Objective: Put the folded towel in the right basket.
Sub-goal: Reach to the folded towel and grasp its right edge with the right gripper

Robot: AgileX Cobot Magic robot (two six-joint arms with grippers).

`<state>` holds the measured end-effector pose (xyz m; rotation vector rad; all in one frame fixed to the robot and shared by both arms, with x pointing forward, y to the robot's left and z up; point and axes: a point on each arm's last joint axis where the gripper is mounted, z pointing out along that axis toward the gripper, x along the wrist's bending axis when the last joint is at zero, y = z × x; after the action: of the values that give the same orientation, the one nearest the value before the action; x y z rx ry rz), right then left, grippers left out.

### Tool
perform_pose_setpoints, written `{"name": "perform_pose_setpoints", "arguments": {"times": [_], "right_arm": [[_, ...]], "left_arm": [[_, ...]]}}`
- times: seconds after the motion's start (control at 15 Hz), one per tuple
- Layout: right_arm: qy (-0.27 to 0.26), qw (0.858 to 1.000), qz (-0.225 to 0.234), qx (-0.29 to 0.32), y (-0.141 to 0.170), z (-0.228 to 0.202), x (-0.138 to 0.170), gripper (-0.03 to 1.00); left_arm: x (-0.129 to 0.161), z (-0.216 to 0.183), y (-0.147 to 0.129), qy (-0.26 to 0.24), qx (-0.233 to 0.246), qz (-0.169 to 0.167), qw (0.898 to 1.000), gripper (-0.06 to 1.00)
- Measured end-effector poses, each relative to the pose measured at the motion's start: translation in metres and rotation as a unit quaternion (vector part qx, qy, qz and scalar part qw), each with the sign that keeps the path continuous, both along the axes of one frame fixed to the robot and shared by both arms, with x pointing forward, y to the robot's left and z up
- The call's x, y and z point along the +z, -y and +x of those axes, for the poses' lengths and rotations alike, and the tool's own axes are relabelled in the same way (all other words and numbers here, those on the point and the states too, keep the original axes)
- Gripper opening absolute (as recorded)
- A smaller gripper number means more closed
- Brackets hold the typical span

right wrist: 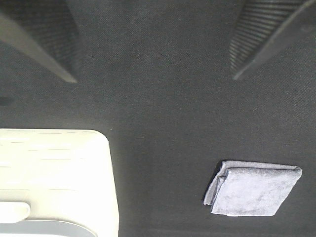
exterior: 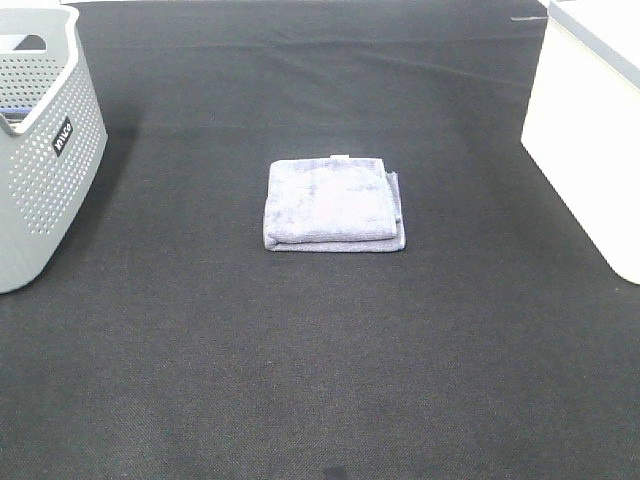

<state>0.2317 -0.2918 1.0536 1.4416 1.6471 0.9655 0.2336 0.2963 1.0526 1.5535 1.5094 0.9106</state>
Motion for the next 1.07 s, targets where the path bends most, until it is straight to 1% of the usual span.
{"name": "perform_pose_setpoints", "arguments": {"times": [1.07], "right_arm": [[0.0, 1.0, 0.0, 0.0, 0.0, 0.0, 0.0, 0.77]], "left_arm": [[0.0, 0.0, 0.0, 0.0, 0.0, 0.0, 1.0, 0.97]]}}
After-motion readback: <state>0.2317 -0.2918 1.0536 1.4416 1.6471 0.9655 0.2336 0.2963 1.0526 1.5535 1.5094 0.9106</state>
